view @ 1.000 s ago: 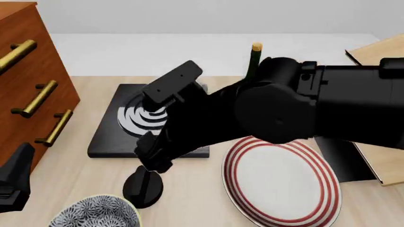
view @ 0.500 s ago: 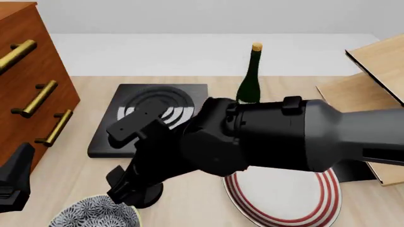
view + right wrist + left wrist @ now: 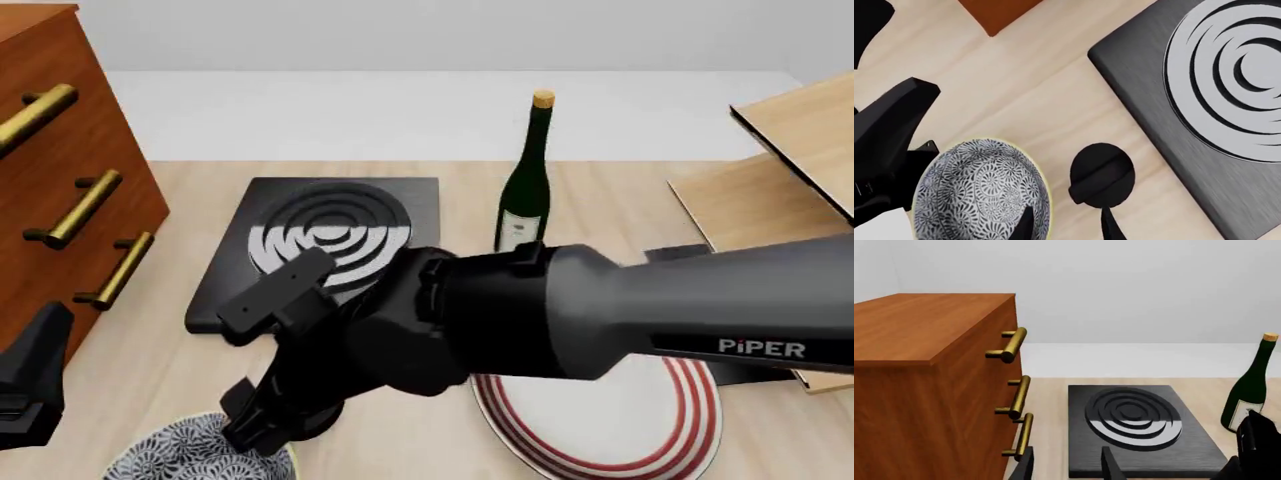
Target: Pick up the akita bowl and put it on the plate.
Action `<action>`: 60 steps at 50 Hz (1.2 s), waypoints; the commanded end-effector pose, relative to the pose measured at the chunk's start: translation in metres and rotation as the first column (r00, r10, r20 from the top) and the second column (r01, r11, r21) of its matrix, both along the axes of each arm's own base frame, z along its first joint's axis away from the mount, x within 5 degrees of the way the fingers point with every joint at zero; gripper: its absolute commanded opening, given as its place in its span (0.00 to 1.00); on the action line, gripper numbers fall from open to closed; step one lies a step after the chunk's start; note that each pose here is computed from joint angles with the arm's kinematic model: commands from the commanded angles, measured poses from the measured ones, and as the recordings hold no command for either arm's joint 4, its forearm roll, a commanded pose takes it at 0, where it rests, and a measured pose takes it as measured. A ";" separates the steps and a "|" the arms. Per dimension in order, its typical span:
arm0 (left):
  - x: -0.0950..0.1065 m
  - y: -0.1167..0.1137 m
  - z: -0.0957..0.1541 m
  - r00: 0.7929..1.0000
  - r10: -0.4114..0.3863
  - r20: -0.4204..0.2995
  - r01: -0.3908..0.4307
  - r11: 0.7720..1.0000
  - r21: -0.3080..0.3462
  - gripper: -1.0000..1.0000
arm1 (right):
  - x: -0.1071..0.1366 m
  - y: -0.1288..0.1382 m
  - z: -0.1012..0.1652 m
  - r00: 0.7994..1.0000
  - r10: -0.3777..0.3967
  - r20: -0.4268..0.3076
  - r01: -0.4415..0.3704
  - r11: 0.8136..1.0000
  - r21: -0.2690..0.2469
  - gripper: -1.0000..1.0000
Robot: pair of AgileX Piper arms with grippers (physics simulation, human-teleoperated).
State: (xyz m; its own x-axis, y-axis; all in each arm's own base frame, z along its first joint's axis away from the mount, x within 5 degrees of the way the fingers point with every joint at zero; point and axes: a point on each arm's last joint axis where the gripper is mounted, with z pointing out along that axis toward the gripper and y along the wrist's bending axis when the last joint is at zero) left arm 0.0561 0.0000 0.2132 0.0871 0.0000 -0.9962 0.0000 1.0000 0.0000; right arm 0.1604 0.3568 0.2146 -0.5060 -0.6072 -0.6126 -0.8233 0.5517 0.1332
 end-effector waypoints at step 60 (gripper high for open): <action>0.000 0.000 0.000 1.000 0.000 0.000 0.000 1.000 0.000 1.00 | -0.028 0.007 -0.052 0.998 -0.004 -0.064 0.004 1.000 0.002 0.00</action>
